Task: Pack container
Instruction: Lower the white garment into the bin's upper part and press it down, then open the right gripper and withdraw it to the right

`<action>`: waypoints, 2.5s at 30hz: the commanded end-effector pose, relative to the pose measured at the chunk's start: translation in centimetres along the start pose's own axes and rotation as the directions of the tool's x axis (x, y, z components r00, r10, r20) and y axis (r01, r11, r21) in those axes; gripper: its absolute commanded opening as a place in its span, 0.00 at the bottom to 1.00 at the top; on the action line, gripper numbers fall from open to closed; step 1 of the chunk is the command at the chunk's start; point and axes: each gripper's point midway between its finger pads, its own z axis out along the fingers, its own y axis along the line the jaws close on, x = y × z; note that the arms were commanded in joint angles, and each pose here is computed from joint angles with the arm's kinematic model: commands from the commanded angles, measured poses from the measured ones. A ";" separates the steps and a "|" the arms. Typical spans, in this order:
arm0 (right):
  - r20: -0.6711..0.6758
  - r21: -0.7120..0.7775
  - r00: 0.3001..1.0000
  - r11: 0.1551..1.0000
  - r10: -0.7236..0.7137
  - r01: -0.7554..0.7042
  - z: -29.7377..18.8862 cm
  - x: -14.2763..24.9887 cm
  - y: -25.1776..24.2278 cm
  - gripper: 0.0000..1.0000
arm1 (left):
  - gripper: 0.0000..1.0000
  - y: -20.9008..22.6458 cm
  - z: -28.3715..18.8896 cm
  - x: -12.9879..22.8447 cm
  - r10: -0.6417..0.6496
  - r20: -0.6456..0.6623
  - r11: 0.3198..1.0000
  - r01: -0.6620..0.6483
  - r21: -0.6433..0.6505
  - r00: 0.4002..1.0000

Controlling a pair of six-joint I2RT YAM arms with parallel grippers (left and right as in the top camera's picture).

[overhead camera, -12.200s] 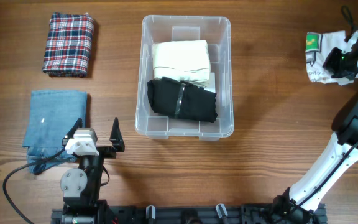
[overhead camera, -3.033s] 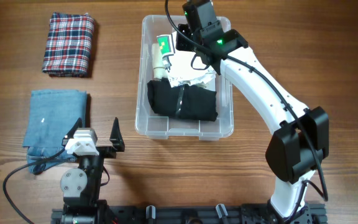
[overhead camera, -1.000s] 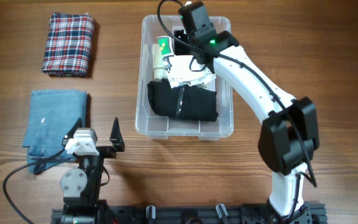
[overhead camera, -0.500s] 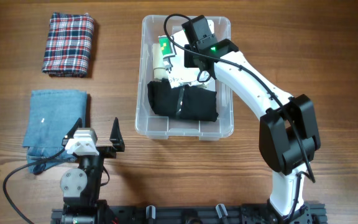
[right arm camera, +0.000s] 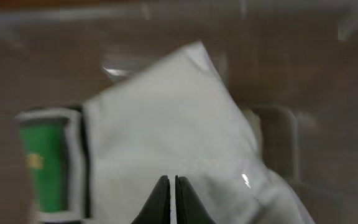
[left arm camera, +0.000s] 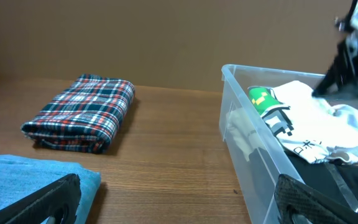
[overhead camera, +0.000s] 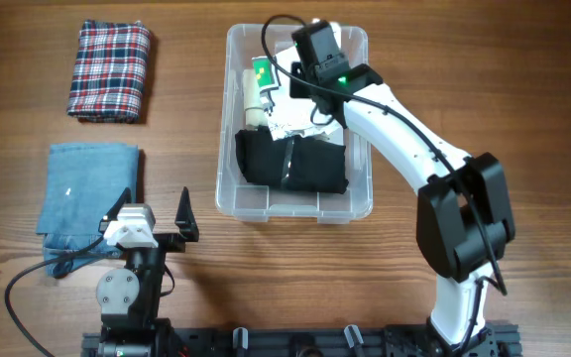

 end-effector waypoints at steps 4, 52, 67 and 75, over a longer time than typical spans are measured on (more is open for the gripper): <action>0.101 -0.180 0.994 0.983 0.049 -0.030 -2.7 -3.7 3.4 0.04 | 1.00 0.2 0.0 0.1 0.014 0.000 1.000 -0.014 -0.011 1.000; -0.060 0.098 0.995 0.992 -0.075 0.081 4.3 3.4 -2.4 0.04 | 1.00 0.2 0.0 0.0 0.014 0.001 1.000 -0.014 -0.011 1.000; 0.180 0.012 0.982 0.999 -0.053 0.052 -8.1 -6.0 -0.4 0.04 | 1.00 0.2 0.0 0.1 0.014 0.000 1.000 -0.014 -0.011 1.000; 0.328 0.129 0.942 0.991 -0.065 0.024 -20.1 -9.8 -4.6 0.13 | 1.00 0.2 0.0 0.1 0.014 0.000 1.000 -0.014 -0.011 1.000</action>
